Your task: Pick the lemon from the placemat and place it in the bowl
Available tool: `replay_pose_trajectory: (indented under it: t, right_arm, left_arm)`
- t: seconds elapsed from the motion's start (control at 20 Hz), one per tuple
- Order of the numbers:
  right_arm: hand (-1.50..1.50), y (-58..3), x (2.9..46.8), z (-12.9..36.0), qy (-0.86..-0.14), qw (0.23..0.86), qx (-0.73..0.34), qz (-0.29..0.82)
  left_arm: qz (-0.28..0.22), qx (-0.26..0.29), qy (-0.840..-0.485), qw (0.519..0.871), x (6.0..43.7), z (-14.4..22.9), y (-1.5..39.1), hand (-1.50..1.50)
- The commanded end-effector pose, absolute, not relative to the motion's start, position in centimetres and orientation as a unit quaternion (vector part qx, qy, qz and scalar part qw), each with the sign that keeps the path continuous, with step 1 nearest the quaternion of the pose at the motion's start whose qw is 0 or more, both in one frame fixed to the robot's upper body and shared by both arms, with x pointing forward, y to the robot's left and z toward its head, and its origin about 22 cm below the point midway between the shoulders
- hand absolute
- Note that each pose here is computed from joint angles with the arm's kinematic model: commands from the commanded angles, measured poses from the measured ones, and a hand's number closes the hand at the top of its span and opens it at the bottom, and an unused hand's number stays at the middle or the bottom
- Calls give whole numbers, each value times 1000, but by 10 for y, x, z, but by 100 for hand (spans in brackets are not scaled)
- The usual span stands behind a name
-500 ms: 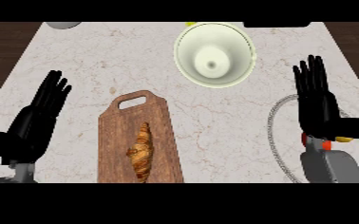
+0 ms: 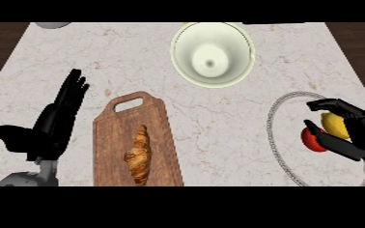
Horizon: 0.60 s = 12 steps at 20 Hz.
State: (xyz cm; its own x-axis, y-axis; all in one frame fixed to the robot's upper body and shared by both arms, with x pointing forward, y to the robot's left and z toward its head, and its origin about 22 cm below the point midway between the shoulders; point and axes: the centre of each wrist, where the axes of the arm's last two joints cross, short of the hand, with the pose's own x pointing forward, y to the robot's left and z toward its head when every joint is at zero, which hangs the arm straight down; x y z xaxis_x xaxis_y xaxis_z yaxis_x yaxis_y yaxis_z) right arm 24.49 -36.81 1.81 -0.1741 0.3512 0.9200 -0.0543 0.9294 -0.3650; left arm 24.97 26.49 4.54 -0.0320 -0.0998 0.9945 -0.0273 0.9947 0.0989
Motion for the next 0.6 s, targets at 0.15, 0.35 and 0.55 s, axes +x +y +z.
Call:
replay_pose_trajectory:
  t: [0.15,0.35,0.55]
  right_arm:
    - [-150,-422,183,-21,-828,551,-75,72]
    - [-150,-453,186,32,-846,513,-108,100]
    - [-150,-475,167,64,-805,544,-199,129]
  left_arm:
    - [-32,27,-715,698,260,23,233,0]
    - [-45,39,-707,705,269,22,226,0]
    - [-45,48,-712,699,273,32,223,0]
